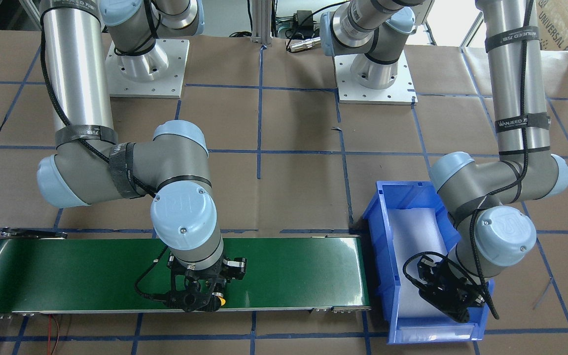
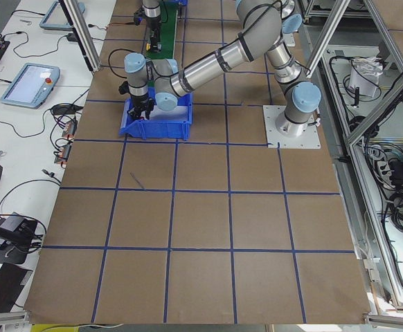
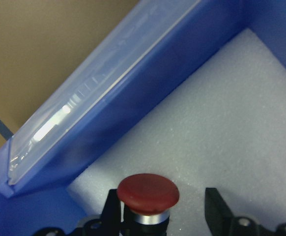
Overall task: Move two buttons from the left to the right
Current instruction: 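Grasp and lift the yellow button with right while left lifts the red one, then carry the yellow button toward the far bin while left sets red button on conveyor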
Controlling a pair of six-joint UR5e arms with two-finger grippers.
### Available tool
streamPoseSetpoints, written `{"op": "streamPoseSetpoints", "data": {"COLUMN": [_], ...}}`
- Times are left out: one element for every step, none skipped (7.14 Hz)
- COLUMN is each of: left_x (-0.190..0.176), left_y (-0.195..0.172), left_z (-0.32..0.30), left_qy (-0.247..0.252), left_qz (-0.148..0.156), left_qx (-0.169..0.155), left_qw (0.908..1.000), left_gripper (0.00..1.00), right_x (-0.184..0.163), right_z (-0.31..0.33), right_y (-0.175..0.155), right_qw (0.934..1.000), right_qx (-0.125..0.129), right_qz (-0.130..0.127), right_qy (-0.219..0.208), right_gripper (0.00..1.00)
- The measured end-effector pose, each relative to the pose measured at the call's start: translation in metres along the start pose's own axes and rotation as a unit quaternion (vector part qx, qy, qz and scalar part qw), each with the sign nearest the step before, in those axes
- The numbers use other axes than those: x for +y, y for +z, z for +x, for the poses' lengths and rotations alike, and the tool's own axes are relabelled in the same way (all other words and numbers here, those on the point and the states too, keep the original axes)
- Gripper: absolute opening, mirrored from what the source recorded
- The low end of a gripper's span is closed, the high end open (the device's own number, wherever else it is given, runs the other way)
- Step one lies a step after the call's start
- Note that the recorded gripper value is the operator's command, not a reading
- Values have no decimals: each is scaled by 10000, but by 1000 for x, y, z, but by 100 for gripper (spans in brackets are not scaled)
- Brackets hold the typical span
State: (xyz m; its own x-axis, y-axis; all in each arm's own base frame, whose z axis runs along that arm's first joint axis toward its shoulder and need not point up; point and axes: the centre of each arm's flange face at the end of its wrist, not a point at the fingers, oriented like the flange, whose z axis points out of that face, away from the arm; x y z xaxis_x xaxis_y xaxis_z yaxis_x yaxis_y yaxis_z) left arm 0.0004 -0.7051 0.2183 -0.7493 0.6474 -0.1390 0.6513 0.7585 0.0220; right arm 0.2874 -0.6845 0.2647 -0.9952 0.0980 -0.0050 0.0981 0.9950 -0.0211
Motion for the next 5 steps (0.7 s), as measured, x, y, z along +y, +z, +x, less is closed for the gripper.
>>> {"op": "streamPoseSetpoints", "data": {"left_x": [-1, 0, 1, 4, 9], "left_y": [-11, -25, -41, -58, -75], "left_z": [-3, -4, -3, -2, 1], "left_qy": [-62, -152, -261, -494, -761], "left_qz": [43, 92, 136, 149, 141], "left_qx": [-57, -117, -168, -180, -162], "left_qw": [10000, 9998, 9994, 9985, 9969], "left_gripper": [35, 35, 33, 33, 32], "right_x": [0, -1, -1, -4, -8], "right_z": [1, 1, 2, 7, 19], "right_y": [0, 0, -1, -5, -13], "right_qw": [10000, 10000, 10000, 9998, 9996], "right_qx": [-2, 0, 12, 30, 42], "right_qz": [-1, 0, 15, 43, 69], "right_qy": [3, -12, -74, -188, -273], "right_gripper": [16, 13, 13, 13, 13]}}
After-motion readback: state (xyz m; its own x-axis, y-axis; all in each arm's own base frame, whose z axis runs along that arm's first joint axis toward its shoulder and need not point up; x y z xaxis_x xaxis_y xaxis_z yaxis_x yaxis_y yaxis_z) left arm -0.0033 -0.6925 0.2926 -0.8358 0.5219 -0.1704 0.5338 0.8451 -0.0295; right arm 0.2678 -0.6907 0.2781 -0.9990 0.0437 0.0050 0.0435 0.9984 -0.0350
